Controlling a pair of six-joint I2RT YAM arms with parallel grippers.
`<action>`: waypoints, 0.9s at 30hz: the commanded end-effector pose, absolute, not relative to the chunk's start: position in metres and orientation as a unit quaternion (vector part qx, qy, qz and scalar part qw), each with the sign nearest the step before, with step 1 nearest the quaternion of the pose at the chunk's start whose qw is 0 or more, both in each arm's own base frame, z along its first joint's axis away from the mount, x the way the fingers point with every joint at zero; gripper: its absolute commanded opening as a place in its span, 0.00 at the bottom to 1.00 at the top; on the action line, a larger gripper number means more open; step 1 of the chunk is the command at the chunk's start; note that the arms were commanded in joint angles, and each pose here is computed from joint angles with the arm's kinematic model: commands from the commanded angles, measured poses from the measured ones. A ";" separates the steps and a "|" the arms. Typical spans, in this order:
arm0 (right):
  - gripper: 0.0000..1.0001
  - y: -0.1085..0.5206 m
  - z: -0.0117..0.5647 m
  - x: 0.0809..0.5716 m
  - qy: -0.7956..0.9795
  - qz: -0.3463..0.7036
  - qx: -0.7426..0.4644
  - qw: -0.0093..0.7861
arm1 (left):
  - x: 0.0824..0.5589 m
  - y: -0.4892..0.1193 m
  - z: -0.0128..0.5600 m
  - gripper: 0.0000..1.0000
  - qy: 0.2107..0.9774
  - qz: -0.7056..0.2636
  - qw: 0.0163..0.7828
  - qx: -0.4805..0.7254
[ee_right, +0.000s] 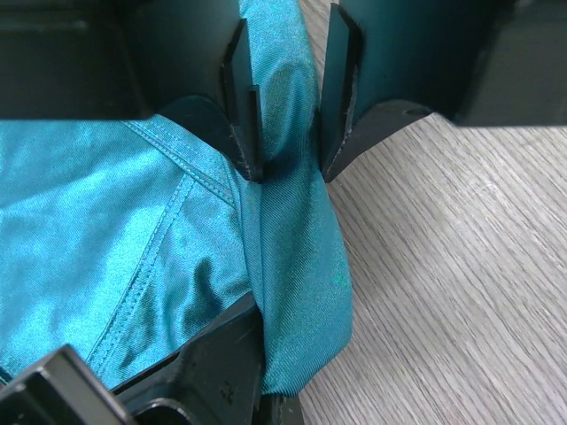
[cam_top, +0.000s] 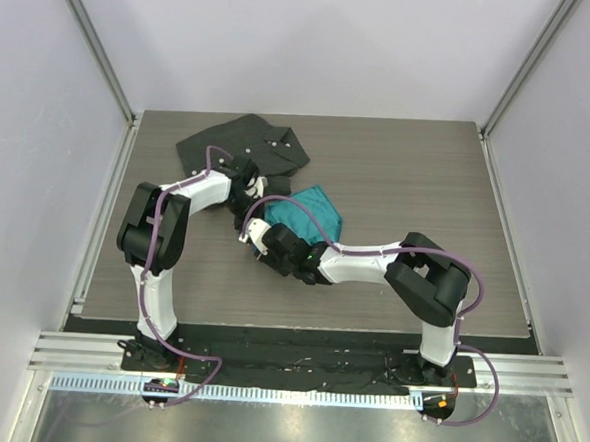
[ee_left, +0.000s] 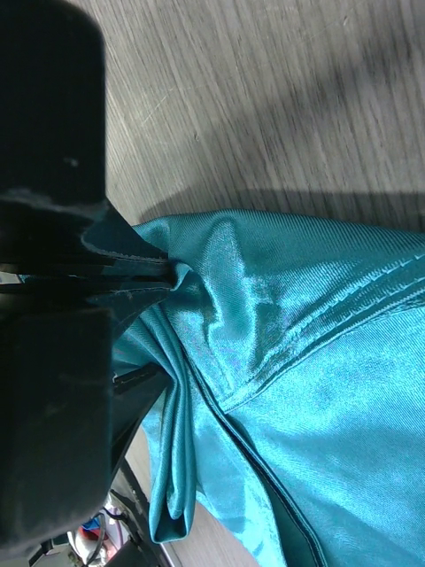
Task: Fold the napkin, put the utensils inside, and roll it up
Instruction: Roll the napkin with the utensil
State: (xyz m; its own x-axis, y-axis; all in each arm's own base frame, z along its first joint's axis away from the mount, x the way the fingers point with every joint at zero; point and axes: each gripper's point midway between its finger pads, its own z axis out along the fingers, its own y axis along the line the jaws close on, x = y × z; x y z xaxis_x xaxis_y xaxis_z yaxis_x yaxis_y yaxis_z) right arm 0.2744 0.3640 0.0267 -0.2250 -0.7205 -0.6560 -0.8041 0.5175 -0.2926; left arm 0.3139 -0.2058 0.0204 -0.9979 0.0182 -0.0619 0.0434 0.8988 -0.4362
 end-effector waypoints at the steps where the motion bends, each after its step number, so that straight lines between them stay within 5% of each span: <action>1: 0.41 0.344 0.006 0.271 0.798 0.023 -0.486 0.355 | 0.301 -0.205 0.007 0.00 0.975 -0.222 0.000 0.022; 9: 0.51 0.357 0.034 0.276 0.786 0.039 -0.479 0.388 | 0.302 -0.205 0.007 0.00 0.975 -0.220 0.001 0.023; 27: 0.53 0.371 0.036 0.281 0.776 0.036 -0.474 0.414 | 0.302 -0.205 0.007 0.00 0.975 -0.221 -0.002 0.025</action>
